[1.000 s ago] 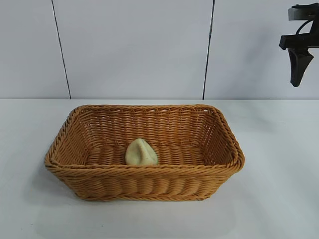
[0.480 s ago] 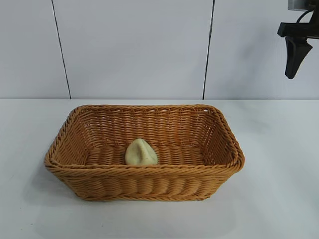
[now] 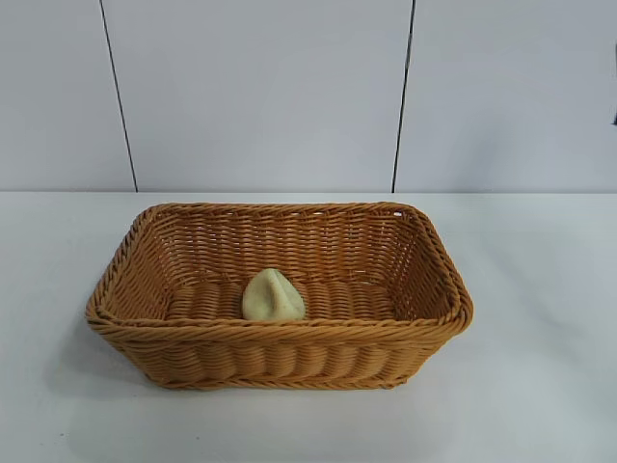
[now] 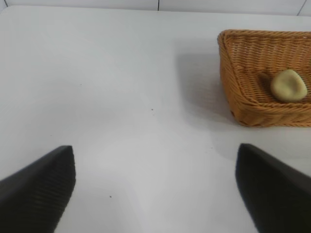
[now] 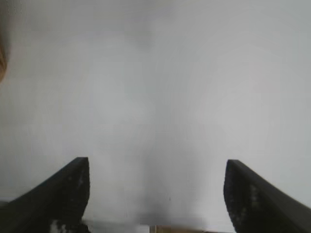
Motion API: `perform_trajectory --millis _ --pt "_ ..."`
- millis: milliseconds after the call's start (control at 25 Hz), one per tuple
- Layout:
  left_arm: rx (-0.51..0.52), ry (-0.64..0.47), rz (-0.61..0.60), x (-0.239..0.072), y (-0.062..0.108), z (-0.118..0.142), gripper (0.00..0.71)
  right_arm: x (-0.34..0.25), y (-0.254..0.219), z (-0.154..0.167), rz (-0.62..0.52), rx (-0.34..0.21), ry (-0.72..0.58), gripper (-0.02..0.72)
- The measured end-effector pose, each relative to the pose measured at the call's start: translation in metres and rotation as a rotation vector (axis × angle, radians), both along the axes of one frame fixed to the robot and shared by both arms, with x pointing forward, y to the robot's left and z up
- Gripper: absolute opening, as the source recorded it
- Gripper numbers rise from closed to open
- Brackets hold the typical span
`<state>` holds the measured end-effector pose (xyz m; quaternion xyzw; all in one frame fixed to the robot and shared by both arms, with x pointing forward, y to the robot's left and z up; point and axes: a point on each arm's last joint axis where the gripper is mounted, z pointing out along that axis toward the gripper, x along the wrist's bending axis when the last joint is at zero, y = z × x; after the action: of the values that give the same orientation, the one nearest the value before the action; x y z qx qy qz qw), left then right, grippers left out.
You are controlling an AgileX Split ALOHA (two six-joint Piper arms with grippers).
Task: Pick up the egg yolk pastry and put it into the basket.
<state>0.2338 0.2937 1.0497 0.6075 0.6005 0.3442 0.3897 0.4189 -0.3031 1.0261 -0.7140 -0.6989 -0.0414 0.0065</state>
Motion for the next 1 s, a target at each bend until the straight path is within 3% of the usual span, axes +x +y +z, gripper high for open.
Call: perform_trajectory --millis 600,1000 --pt "0.000 0.000 0.000 0.000 0.000 0.000 0.690 -0.119 0.007 0.019 -0.007 -0.043 -0.671 0.528" --pt "0.000 0.000 0.000 0.000 0.000 0.000 0.690 -0.145 0.009 0.026 -0.008 -0.051 -0.849 0.528"
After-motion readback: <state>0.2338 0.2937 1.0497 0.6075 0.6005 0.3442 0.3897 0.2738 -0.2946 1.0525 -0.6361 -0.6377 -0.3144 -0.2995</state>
